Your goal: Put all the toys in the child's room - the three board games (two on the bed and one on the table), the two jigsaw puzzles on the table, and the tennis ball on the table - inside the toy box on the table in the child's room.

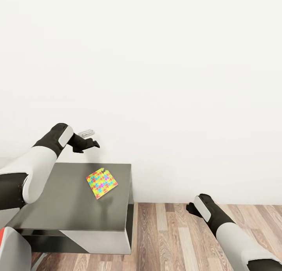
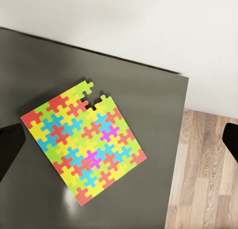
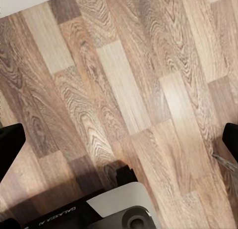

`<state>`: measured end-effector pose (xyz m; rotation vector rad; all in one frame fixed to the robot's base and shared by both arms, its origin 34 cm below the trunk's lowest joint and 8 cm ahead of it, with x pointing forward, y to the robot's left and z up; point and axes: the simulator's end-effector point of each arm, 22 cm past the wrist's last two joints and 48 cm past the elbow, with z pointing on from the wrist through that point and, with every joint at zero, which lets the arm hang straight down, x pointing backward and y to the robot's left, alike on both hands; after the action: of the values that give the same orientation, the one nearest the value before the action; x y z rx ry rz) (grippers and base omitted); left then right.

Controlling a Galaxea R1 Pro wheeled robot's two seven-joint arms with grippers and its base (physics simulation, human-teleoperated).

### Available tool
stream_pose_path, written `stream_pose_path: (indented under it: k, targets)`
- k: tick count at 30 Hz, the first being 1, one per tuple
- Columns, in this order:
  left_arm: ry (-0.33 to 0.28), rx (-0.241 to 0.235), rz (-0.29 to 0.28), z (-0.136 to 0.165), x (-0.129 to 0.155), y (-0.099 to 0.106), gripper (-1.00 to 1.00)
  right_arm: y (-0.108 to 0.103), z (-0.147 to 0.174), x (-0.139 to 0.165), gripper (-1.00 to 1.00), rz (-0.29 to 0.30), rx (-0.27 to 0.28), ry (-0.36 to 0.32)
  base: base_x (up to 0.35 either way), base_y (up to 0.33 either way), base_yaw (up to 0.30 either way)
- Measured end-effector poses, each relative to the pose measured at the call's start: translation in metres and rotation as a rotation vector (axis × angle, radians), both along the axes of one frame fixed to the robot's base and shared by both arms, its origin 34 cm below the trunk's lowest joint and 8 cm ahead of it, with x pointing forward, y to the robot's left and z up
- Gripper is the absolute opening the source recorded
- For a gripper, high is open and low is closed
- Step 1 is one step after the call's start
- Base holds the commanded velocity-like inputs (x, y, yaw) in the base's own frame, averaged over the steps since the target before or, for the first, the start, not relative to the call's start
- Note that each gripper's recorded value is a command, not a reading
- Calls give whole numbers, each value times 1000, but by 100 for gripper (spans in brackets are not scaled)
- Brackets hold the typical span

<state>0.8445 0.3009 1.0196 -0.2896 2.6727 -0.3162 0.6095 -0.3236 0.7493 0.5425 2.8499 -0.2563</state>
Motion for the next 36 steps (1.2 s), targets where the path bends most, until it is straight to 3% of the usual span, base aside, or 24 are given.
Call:
stream_pose_path:
  k: [36]
  targets:
    - [-42, 2, 4, 31, -2, 3, 100, 5, 21, 11, 100, 2, 5, -44, 0, -1, 0]
